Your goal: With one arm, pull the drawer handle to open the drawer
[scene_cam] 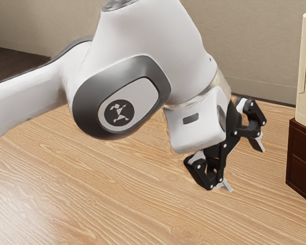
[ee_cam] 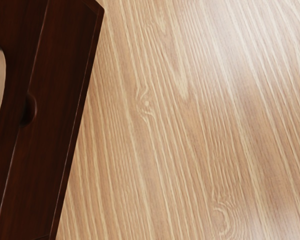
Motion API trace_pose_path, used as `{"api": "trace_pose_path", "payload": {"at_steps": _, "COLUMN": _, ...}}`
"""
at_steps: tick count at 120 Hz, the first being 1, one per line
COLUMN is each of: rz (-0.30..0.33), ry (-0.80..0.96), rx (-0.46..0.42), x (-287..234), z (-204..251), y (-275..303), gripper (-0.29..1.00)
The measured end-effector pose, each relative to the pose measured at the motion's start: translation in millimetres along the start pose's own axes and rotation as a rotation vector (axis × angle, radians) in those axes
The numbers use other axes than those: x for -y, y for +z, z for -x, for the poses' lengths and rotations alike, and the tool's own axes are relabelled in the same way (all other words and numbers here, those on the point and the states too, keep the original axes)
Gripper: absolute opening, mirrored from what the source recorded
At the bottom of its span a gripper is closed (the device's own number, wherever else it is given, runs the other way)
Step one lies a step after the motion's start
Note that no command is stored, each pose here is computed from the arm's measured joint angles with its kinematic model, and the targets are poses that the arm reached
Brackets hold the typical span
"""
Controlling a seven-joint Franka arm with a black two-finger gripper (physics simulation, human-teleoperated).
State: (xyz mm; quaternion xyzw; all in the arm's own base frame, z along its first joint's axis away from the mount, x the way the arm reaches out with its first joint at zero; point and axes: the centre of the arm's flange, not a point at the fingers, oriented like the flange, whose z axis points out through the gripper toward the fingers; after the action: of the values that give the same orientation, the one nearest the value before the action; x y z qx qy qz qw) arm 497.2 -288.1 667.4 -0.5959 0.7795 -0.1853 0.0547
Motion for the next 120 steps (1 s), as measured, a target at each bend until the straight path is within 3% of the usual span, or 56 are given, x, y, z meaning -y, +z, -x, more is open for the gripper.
{"api": "trace_pose_path", "payload": {"at_steps": 14, "rz": -0.058, "ry": 0.044, "rx": -0.008, "x": 4, "z": -1, "y": -11, "gripper": 0.63}}
{"api": "trace_pose_path", "payload": {"at_steps": 35, "rz": -0.088, "ry": 0.122, "rx": -0.021, "x": 3, "z": -17, "y": -12, "gripper": 0.61}}
{"api": "trace_pose_path", "payload": {"at_steps": 68, "rz": 0.009, "ry": 0.189, "rx": -0.03, "x": 7, "z": -46, "y": 68, "gripper": 0.65}}
{"api": "trace_pose_path", "payload": {"at_steps": 88, "rz": -0.012, "ry": 0.142, "rx": 0.037, "x": 29, "z": -17, "y": 80, "gripper": 0.59}}
{"api": "trace_pose_path", "payload": {"at_steps": 120, "rz": -0.048, "ry": 0.154, "rx": 0.021, "x": 53, "z": -42, "y": 91, "gripper": 0.49}}
